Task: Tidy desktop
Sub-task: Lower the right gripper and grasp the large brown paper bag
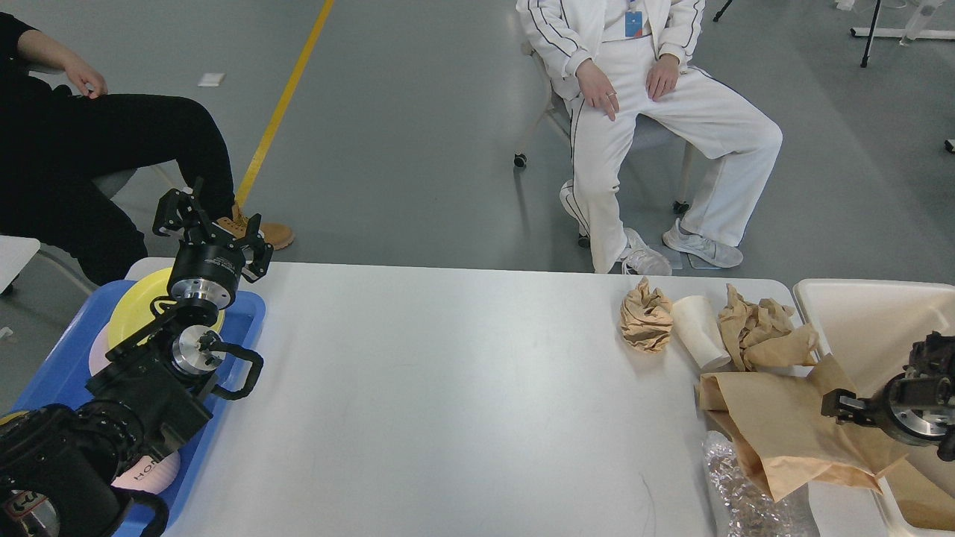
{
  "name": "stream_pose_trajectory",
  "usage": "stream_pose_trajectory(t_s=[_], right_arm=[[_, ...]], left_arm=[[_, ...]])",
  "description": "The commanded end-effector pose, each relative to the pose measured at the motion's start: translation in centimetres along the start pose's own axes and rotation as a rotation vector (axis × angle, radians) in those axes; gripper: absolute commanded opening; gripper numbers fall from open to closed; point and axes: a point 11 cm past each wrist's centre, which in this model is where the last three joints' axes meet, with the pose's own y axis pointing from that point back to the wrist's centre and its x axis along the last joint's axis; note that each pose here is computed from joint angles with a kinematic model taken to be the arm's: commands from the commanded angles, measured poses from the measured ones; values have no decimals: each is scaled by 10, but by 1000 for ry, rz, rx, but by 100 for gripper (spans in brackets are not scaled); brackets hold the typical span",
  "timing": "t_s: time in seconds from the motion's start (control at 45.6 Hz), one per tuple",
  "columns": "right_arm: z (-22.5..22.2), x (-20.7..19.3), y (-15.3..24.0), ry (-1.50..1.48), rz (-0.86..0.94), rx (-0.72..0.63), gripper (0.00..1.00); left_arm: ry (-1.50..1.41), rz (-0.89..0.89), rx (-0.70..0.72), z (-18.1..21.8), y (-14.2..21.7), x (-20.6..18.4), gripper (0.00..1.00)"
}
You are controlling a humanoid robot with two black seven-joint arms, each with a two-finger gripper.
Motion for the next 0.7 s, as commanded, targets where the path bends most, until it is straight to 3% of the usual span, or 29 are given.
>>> stream_pose_trajectory(t_s=[0.0,0.11,0.263,0.307,0.395,0.68], right_arm=[[0,-1,-3,-2,19,2,96],[-4,-2,-2,-4,15,15,78],[-3,-7,-2,-10,-10,17,14],[-2,-9,-2,-12,-16,15,4],[-1,-10,-3,-13,-18,14,0],[4,-3,0,-23,-2,10,0]], left_arm=[[0,0,0,0,0,0,96],[0,0,0,0,0,0,96],[0,0,0,0,0,0,96],[0,0,0,0,0,0,96],[0,0,0,0,0,0,96],[0,0,0,0,0,0,96]])
